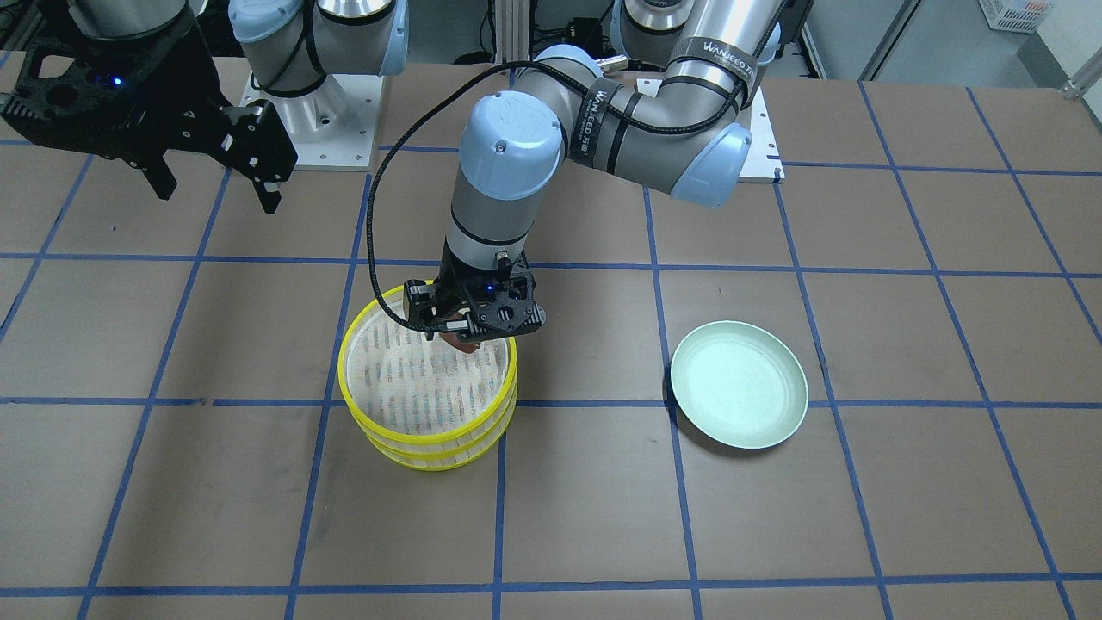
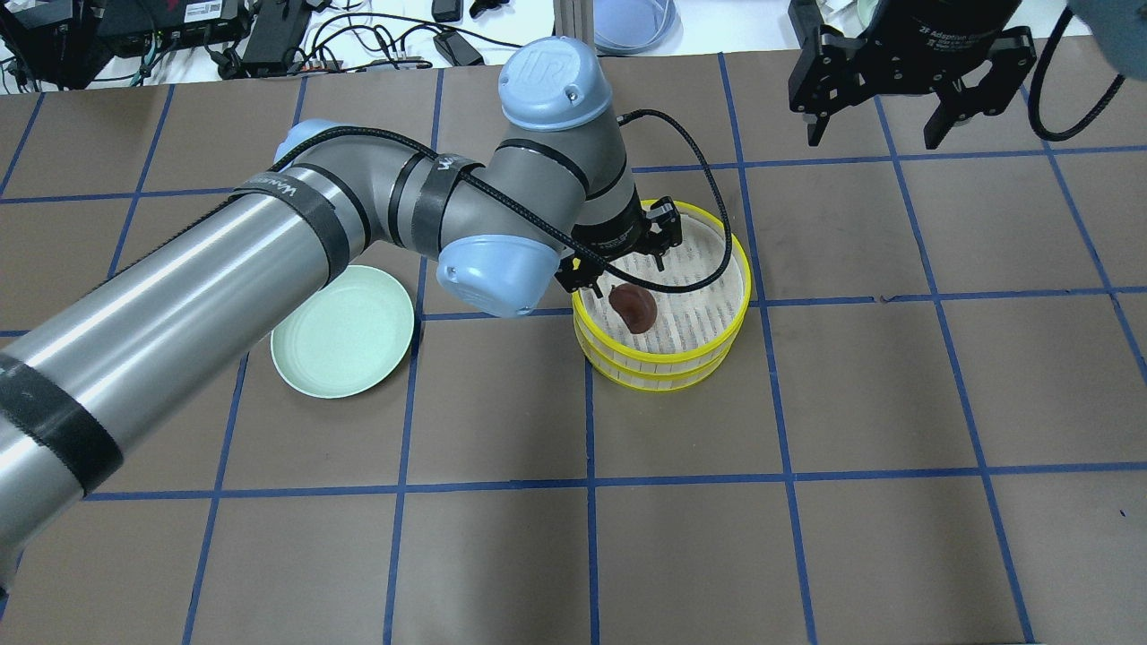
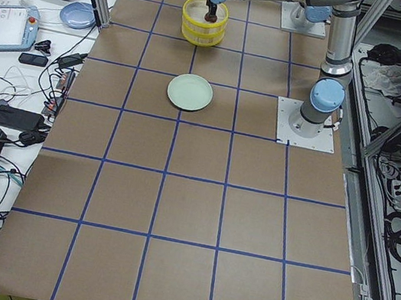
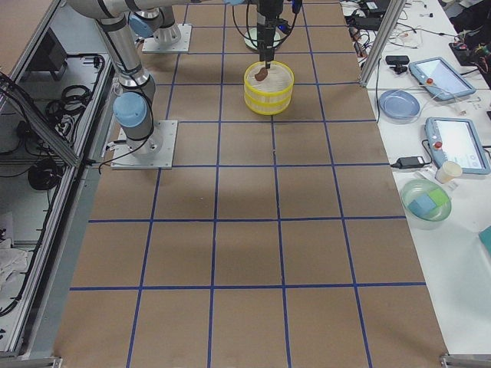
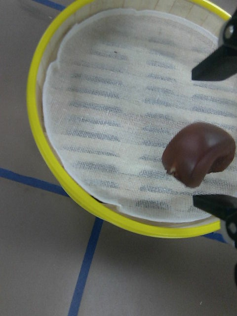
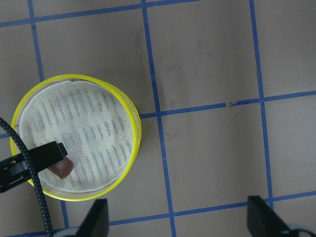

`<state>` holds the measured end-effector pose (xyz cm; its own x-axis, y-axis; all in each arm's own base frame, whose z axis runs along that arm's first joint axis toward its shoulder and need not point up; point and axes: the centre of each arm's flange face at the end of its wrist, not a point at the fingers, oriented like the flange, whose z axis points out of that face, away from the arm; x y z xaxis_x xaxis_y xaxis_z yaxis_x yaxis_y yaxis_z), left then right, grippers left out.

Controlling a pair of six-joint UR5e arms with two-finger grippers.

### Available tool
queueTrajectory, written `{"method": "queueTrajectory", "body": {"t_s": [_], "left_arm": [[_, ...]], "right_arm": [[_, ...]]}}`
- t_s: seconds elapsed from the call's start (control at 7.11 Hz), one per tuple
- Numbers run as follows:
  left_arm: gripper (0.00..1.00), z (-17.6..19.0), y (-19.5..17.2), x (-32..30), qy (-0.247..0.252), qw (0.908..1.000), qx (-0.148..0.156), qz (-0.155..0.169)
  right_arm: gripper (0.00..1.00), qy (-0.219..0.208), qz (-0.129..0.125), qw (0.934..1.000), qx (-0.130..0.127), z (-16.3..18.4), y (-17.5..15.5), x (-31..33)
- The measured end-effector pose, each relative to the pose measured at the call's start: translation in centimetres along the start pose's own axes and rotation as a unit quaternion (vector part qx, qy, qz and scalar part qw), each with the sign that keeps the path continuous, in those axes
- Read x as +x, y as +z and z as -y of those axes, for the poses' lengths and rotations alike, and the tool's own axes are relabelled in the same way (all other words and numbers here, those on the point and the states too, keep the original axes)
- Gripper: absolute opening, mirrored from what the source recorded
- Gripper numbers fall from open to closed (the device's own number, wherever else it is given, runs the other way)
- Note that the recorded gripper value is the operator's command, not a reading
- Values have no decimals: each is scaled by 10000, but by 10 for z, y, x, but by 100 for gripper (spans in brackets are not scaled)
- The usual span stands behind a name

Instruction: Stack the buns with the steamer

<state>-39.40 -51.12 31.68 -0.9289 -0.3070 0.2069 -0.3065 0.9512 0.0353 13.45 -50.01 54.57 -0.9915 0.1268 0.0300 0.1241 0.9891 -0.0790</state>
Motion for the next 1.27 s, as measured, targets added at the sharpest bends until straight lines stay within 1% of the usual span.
{"method": "queueTrajectory", "body": {"t_s": [0.28,0.7,1.27], "left_arm": [[100,-1,-1,0,16,10000,-9,-14],[100,0,-3,-1,12,10000,13,-22],[100,2,-3,-2,-17,10000,11,-25]], "right_arm": [[100,13,10,10000,-13,0,1,0],[100,10,22,9999,-170,-3,3,0],[100,10,55,9998,-185,-3,4,-1]]}}
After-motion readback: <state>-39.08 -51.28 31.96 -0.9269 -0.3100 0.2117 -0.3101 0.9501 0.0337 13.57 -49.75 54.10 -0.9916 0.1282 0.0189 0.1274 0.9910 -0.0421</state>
